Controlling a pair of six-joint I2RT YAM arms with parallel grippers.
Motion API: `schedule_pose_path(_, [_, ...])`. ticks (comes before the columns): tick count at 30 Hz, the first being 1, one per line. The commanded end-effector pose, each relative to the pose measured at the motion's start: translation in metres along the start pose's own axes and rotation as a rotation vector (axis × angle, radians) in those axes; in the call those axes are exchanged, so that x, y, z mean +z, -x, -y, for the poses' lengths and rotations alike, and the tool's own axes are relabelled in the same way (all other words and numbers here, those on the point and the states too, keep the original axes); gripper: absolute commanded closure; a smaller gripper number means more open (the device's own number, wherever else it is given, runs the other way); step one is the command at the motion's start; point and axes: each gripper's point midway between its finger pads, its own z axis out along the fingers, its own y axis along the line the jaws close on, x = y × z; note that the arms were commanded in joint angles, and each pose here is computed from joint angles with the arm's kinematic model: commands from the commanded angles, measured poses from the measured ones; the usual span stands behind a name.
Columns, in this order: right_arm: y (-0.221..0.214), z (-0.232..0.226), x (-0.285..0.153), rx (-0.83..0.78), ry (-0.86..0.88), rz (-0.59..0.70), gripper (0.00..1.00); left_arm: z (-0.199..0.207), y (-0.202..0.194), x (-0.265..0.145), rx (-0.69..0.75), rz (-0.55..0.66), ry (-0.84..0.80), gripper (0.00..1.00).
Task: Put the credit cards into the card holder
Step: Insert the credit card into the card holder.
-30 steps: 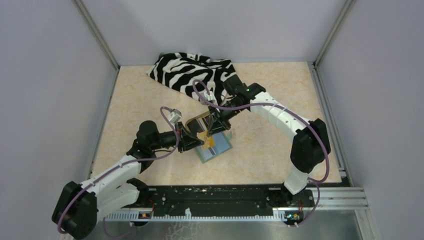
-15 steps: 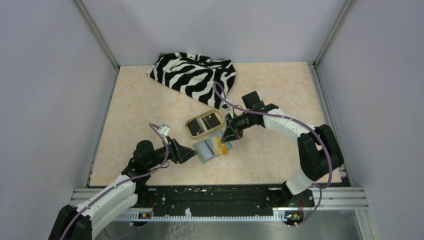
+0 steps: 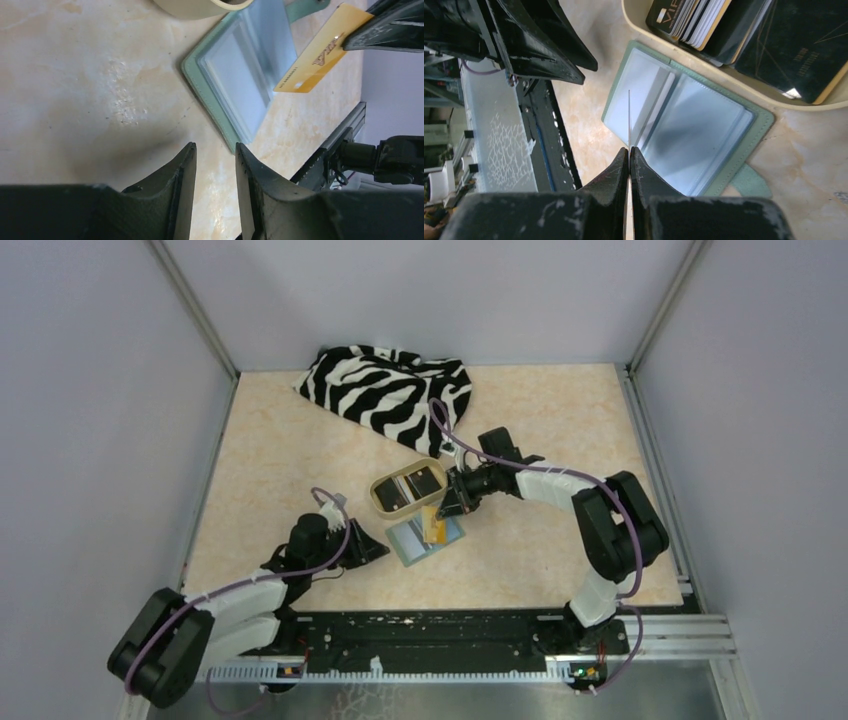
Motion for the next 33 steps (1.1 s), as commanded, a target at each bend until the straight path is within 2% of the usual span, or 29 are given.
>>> schedule_pose_path(1, [0.018,0.007,0.000,0.004,-0.024,0.065,1.00,0.009,0.022,0.014,0.037,0.043,-0.005,0.59])
schedule_pose_path(7, [0.009,0.026,0.006,0.056,-0.073,0.033,1.00,-0.001,0.025,0.028,0.085,0.004,0.056,0.55])
schedule_pose_path(19, [0.004,0.045,0.002,0.097,-0.136,0.023,1.00,-0.007,0.017,0.046,0.081,-0.072,0.083,0.53])
schedule_pose_path(33, [-0.019,0.040,0.005,0.188,-0.091,0.012,1.00,-0.007,0.006,0.057,0.092,-0.130,0.108,0.62])
